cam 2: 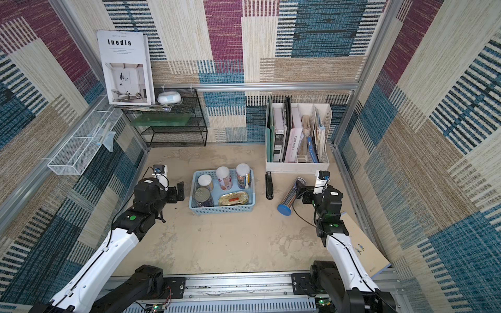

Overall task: Put the canned food in the basket
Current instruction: Reset both arms

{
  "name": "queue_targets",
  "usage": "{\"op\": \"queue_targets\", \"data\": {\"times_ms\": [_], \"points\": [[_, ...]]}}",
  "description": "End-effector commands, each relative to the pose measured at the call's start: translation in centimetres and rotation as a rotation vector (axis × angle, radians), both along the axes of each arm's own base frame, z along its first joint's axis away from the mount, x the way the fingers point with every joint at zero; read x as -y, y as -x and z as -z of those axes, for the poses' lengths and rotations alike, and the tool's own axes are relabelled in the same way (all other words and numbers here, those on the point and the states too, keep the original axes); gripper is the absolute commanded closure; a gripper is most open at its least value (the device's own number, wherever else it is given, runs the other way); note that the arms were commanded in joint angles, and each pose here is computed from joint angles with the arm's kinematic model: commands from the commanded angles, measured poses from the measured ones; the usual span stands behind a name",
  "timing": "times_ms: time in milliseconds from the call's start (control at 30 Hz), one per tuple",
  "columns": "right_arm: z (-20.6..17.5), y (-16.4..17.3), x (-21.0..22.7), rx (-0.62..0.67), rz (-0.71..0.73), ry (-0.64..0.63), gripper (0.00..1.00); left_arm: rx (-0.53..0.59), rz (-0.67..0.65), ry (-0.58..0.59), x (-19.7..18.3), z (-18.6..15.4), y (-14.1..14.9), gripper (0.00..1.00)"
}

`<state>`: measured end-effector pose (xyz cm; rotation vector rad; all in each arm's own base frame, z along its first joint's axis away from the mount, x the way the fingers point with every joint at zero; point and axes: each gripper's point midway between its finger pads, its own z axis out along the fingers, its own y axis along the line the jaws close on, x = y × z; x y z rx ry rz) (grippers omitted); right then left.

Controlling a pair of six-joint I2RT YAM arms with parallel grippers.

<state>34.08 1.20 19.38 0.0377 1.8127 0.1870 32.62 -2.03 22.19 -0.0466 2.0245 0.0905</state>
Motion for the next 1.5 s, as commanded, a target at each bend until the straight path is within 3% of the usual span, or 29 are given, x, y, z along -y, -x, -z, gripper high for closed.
{"op": "queue_targets", "data": {"times_ms": [0,200,500,833,967,1167,1467], "points": [[-1.1,-1.4,1.3,0.08,0.061,0.077,0.01,0.15,-0.182,0.021,-3.1,-1.2,-0.2,0.0],[1.9,-2.4,1.4,0.066,0.061,0.108,0.01,0.156,-0.232,-0.058,-4.7,1.8,-0.8,0.0],[2.5,-2.1,2.2,0.161,0.106,0.166,0.01,0.115,-0.207,-0.042,-5.4,6.6,-2.7,0.0],[5.6,-1.9,2.7,0.186,0.135,0.166,0.01,0.106,-0.062,-0.029,-4.0,10.3,-6.1,0.01],[5.7,-2.1,2.3,0.176,0.111,0.171,0.01,0.048,-0.03,0.014,-4.1,13.0,-7.3,0.01],[6.9,-4.1,2.9,0.08,0.133,0.173,0.01,0.044,-0.015,0.033,-4.0,13.1,-7.4,0.01],[6.9,-4.1,2.9,0.082,0.132,0.173,0.01,0.048,-0.018,0.033,-4.1,13.0,-7.4,0.01]]}}
